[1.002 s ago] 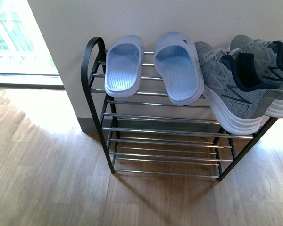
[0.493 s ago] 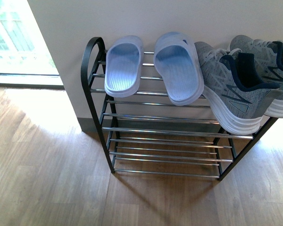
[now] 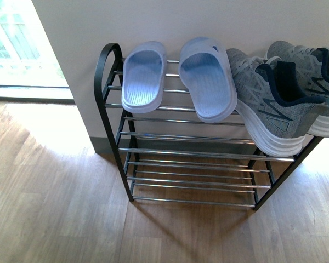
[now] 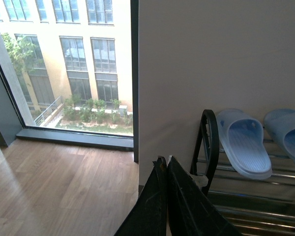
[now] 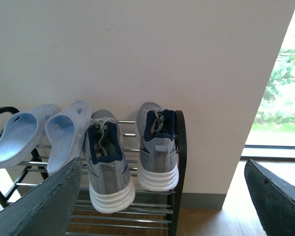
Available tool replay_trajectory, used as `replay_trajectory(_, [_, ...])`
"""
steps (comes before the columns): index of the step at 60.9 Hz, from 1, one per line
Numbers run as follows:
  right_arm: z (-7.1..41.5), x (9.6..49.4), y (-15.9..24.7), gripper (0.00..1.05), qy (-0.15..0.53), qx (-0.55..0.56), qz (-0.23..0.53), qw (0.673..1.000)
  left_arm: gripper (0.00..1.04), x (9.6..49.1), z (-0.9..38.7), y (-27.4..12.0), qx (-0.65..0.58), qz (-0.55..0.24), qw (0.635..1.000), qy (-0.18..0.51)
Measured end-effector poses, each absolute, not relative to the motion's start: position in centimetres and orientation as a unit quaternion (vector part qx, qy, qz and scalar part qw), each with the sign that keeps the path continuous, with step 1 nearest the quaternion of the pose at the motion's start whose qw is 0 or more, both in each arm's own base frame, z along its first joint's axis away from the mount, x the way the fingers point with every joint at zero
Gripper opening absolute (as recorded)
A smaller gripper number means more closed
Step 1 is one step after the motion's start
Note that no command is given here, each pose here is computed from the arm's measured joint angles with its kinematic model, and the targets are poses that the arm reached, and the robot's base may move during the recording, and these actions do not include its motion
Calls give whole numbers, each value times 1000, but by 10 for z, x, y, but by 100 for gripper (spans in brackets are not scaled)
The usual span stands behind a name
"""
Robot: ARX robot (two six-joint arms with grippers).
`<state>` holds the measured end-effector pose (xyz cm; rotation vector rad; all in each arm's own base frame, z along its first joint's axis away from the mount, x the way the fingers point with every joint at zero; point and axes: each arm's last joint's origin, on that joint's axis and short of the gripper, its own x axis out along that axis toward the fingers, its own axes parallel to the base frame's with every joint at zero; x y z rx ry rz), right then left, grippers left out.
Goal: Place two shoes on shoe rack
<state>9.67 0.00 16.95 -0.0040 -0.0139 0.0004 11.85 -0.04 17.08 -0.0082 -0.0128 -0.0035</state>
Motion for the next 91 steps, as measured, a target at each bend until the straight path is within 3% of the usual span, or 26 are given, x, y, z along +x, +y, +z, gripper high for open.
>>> replay_trajectory(52, [170, 97, 0, 96, -7, -2, 0, 1000, 1, 98, 167, 0, -4, -1, 1000, 2])
replay_trajectory(62, [170, 97, 0, 96, -7, -2, 0, 1000, 36, 98, 167, 0, -4, -1, 1000, 2])
replay_trajectory(84, [170, 97, 0, 96, -7, -2, 0, 1000, 97, 98, 167, 0, -4, -1, 1000, 2])
replay_trajectory(91, [170, 97, 0, 96, -7, -2, 0, 1000, 95, 98, 167, 0, -3, -1, 1000, 2])
